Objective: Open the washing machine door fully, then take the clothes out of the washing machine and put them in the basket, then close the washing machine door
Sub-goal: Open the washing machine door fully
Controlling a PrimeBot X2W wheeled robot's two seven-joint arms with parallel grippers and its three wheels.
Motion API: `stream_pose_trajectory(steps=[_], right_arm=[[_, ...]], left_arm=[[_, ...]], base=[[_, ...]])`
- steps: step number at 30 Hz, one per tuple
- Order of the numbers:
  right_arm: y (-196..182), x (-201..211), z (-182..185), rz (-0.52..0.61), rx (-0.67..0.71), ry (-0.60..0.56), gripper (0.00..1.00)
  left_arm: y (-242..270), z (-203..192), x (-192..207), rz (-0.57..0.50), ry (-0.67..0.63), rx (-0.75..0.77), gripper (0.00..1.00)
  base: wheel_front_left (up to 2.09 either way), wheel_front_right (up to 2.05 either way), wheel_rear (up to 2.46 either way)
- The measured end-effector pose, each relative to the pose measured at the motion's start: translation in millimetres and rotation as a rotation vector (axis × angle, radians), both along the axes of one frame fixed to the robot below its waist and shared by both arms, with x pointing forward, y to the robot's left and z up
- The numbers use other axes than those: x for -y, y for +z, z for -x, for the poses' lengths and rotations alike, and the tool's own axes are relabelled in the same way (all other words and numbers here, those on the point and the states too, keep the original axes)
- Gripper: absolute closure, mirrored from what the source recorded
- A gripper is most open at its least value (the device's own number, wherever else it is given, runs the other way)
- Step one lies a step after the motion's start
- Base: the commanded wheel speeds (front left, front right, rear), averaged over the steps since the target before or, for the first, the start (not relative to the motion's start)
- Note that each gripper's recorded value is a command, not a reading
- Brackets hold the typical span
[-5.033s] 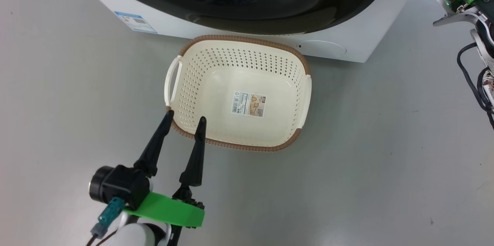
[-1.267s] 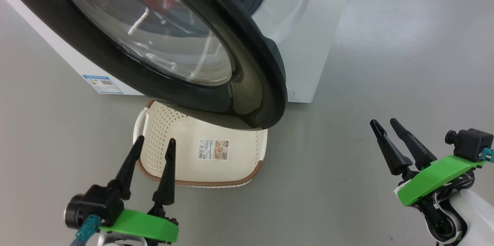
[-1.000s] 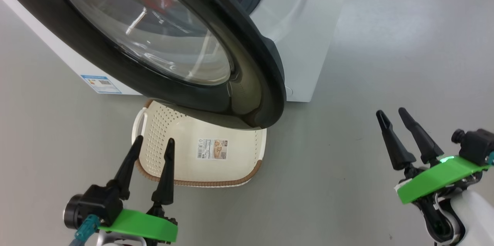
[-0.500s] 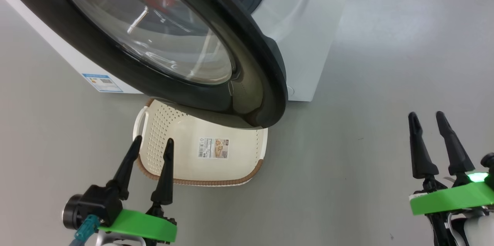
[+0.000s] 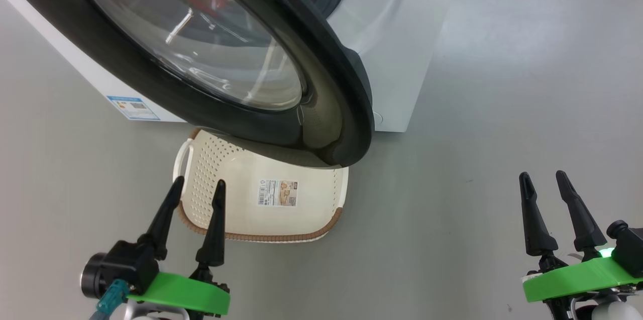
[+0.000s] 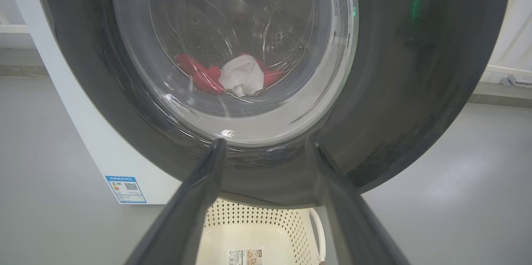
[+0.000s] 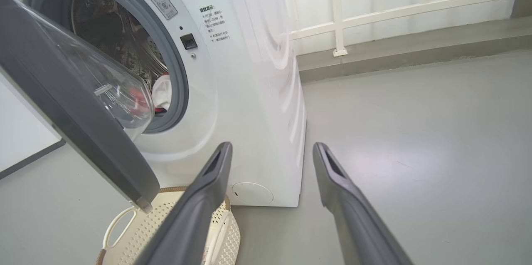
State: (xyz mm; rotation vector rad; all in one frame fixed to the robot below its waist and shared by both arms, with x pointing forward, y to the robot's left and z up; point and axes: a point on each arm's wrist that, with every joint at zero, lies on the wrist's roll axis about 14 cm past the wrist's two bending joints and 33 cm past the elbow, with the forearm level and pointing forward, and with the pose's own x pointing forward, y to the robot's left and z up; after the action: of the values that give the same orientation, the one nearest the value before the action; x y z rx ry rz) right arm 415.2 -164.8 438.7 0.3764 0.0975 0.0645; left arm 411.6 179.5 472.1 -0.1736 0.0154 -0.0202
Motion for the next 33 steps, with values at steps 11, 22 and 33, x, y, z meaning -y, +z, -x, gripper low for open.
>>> stream_pose_trajectory(steps=[11,22,33], right_arm=[[2.2,-2.8,-0.2,0.001,0.006,0.009,0.00],[9.9,-17.4,-9.4,-0.108,0.026,0.025,1.00],[62.3,-62.9,-55.2,-0.337,0.152,0.144,1.00]], left_arm=[[2.4,0.8,0.2,0.001,-0.005,0.007,0.00],[0.4,0.7,1.4,0.001,-0.008,0.001,0.00],[-0.6,4.1,3.3,0.002,-0.012,-0.004,0.00]], base=[[0.00,0.00,0.00],[0.00,0.00,0.00],[0.00,0.00,0.00]])
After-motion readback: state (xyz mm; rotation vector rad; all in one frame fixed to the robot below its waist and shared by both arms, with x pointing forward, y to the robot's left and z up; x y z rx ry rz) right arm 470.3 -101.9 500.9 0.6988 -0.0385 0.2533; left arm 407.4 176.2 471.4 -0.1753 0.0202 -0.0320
